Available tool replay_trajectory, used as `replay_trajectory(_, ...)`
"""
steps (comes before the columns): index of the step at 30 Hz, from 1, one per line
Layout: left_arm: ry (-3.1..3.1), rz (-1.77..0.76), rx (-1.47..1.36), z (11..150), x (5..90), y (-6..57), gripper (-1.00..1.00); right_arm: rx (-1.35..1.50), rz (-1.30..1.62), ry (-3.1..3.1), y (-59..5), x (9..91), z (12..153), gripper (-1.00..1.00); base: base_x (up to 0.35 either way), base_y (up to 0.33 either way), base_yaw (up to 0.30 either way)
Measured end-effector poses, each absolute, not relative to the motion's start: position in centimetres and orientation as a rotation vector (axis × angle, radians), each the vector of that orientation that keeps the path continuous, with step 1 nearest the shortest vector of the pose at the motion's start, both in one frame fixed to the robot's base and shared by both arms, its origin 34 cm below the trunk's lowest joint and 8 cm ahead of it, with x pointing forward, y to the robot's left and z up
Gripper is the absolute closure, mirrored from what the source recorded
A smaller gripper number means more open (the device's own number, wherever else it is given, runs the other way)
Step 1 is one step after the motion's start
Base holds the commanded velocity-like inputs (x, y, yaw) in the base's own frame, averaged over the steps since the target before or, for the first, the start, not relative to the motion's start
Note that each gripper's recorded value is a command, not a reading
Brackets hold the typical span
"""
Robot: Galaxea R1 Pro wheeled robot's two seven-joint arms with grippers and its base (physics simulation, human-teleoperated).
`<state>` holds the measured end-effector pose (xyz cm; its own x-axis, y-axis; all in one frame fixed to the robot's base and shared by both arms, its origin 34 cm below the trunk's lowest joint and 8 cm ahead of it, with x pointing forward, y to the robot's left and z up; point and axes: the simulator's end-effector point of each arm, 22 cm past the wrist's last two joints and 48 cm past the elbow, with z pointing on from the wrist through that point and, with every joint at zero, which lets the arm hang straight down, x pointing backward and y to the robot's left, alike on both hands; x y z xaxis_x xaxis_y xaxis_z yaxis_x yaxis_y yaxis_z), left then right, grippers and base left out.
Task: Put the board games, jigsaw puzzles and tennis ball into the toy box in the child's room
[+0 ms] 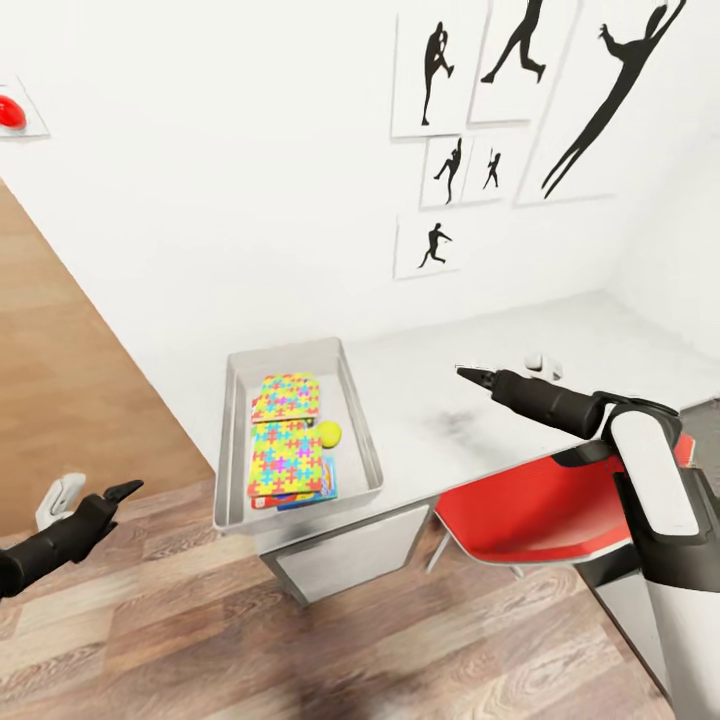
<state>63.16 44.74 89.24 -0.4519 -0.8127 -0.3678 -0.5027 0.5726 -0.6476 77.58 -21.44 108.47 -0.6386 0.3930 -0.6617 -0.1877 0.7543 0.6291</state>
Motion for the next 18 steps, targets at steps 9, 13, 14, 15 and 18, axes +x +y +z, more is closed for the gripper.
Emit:
replay_trajectory(9,2.263,-0.543,-1.167,82.5,56.7,45.3,-1.0,0.177,0.826,2.132,-23.0,76.3,107.1,-1.0,-0.001,0.0,-0.124)
replay_trajectory(13,2.313,-0.518,-1.203,80.2,53.5,45.2,-1.0,0.184,0.805,2.15,-23.7,75.7,106.4,-1.0,0.0,0.0,-0.123)
replay_trajectory(14,2.329,-0.508,-1.216,79.5,52.4,45.2,-1.0,0.186,0.797,2.158,-24.0,75.5,106.1,-1.0,0.0,0.0,-0.123)
replay_trajectory(15,2.343,-0.499,-1.233,78.8,51.4,45.1,-1.0,0.189,0.79,2.167,-24.2,75.2,105.7,-1.0,0.0,0.0,-0.122)
replay_trajectory(18,2.363,-0.476,-1.279,77.2,49.2,45.3,-1.0,0.196,0.774,2.184,-24.8,74.6,105.0,-1.0,0.0,0.0,-0.122)
